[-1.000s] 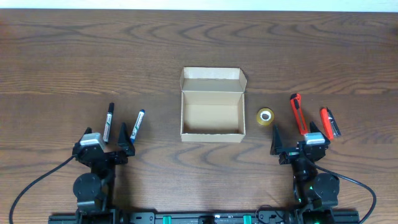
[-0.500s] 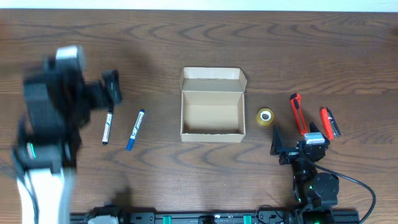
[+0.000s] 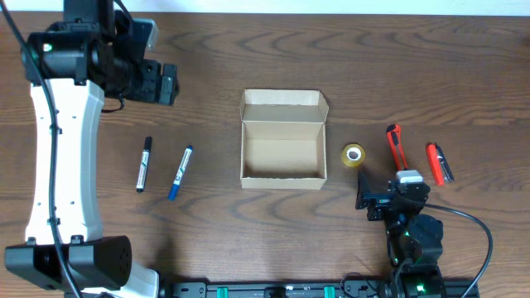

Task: Pack container
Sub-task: 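Move the left gripper over the blue-capped marker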

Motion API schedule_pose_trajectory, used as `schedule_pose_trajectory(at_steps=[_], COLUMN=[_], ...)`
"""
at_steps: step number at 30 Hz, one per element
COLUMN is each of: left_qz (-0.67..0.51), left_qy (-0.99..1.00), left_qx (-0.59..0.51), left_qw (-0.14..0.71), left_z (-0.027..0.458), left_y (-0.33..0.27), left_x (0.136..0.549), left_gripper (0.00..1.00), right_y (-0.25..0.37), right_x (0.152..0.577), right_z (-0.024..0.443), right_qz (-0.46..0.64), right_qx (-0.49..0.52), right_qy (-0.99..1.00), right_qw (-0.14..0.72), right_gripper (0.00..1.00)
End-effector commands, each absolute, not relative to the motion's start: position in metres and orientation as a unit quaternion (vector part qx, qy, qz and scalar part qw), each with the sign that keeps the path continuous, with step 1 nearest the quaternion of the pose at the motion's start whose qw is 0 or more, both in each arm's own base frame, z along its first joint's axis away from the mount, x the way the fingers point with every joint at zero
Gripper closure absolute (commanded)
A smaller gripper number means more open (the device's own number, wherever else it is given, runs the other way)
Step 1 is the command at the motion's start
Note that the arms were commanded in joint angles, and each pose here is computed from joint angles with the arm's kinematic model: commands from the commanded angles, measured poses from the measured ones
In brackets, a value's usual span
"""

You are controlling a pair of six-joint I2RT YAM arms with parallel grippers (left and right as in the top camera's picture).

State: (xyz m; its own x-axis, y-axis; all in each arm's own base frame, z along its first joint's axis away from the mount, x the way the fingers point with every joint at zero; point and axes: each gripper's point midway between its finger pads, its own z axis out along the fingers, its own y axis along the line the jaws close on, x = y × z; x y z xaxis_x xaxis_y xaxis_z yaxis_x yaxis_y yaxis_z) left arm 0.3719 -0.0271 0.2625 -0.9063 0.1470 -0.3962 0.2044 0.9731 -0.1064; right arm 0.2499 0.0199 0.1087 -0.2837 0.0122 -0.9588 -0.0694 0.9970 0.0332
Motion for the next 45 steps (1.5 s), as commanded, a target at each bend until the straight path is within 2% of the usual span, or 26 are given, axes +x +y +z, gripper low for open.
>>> schedule_pose_trajectory(at_steps=[1,4,11,18,26,33,41,43,44,45], left_qz=[-0.034,0.024,-0.034,-0.046,-0.084,-0.049,-0.055,-0.063,-0.066,-0.066], left_qy=[0.979,0.984,0.979,0.983,0.977,0.990,0.996,0.995,0.995,0.994], left_qx=[0.100,0.100,0.081,0.083,0.117,0.094,0.053,0.052,0.052,0.053], left_qw=[0.176,0.146,0.183,0.159,0.158,0.095,-0.039,-0.056,-0.061,-0.064], left_z=[0.259,0.245,0.204,0.163,0.156,0.104,0.029,0.021,0.019,0.017], left_y=[-0.016,-0.001,-0.021,-0.025,-0.040,-0.025,-0.027,-0.029,-0.031,-0.031], left_x=[0.364,0.354,0.341,0.312,0.313,0.311,0.290,0.286,0.285,0.285], left_gripper=[0.04,0.04,0.04,0.05,0.05,0.04,0.00,0.00,0.05,0.05], right_y=[0.011,0.006,-0.001,-0.019,-0.041,-0.065,-0.064,-0.064,-0.064,-0.064], right_x=[0.250,0.250,0.251,0.249,0.246,0.241,0.241,0.241,0.241,0.241], right_z=[0.103,0.103,0.105,0.108,0.110,0.110,0.110,0.110,0.110,0.110], right_qz=[0.026,0.012,-0.003,-0.046,-0.085,-0.116,-0.111,-0.111,-0.111,-0.111], right_qx=[0.009,0.019,0.030,0.062,0.098,0.137,0.137,0.137,0.137,0.137], right_qy=[0.808,0.807,0.805,0.800,0.794,0.788,0.788,0.788,0.788,0.788], right_qw=[0.589,0.590,0.593,0.595,0.594,0.589,0.590,0.589,0.589,0.589], right_gripper=[0.01,0.01,0.01,0.01,0.01,0.01,0.01,0.01,0.01,0.01])
